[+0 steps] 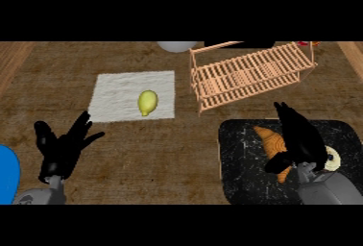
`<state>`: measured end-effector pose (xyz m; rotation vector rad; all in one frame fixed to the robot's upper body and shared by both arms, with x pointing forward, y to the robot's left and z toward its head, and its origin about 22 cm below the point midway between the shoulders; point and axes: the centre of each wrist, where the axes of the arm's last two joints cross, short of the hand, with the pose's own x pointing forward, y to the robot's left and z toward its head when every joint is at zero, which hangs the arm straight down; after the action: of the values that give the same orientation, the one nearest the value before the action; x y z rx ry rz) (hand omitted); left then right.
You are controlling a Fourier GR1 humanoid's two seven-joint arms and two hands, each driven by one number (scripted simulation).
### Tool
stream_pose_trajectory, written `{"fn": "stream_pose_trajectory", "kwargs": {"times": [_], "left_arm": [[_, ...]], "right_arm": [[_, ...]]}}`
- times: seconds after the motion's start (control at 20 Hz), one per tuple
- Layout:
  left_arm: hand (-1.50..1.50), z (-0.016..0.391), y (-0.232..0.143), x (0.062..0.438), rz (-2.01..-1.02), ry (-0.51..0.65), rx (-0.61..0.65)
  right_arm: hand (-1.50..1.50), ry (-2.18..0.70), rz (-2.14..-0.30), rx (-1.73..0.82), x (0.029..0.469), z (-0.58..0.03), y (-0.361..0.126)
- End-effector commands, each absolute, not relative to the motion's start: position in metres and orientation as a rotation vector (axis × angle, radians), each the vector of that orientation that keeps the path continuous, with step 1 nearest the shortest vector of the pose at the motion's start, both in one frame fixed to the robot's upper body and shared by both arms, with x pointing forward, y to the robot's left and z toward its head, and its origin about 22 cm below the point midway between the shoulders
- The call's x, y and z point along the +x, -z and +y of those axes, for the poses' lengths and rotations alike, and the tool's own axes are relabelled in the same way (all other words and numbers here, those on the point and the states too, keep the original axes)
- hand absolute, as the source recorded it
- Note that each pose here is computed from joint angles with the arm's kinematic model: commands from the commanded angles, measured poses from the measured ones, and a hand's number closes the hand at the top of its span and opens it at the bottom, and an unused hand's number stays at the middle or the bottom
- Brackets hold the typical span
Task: Pick the croissant from the tray and place it in the tiered shelf
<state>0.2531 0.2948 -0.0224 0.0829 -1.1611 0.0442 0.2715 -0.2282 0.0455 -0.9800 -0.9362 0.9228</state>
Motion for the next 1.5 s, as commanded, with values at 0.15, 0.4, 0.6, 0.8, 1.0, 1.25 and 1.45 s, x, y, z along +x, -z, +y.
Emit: {"fn": "stream_pose_trajectory", "kwargs": {"times": [0.15, 0.4, 0.6, 0.8, 1.0, 1.25, 1.45], "left_arm": [[0.00, 0.302, 0.043, 0.239, -1.115, -0.027, 0.098], [0.00, 0.290, 0.034, 0.248, -1.118, -0.056, 0.088], [0.00, 0.303, 0.043, 0.236, -1.120, -0.035, 0.095], [0.00, 0.291, 0.023, 0.250, -1.105, -0.048, 0.095], [0.00, 0.281, 0.012, 0.248, -1.111, -0.041, 0.074], [0.00, 0.311, 0.026, 0.244, -1.092, -0.042, 0.091], [0.00, 0.310, 0.033, 0.248, -1.108, -0.071, 0.111]], "right_arm": [[-1.50, -0.964, -0.945, -0.933, 0.290, -0.228, -0.019], [1.50, -1.241, -0.876, -0.831, 0.266, -0.208, -0.005], [1.50, -1.170, -0.961, -0.800, 0.270, -0.212, -0.008], [1.50, -1.172, -1.080, -0.786, 0.262, -0.202, -0.026], [1.50, -1.257, -1.218, -0.689, 0.253, -0.184, -0.038], [1.50, -1.290, -1.426, -0.286, 0.234, -0.144, -0.069], [1.50, -1.189, -1.608, -0.311, 0.204, -0.159, -0.119]]}}
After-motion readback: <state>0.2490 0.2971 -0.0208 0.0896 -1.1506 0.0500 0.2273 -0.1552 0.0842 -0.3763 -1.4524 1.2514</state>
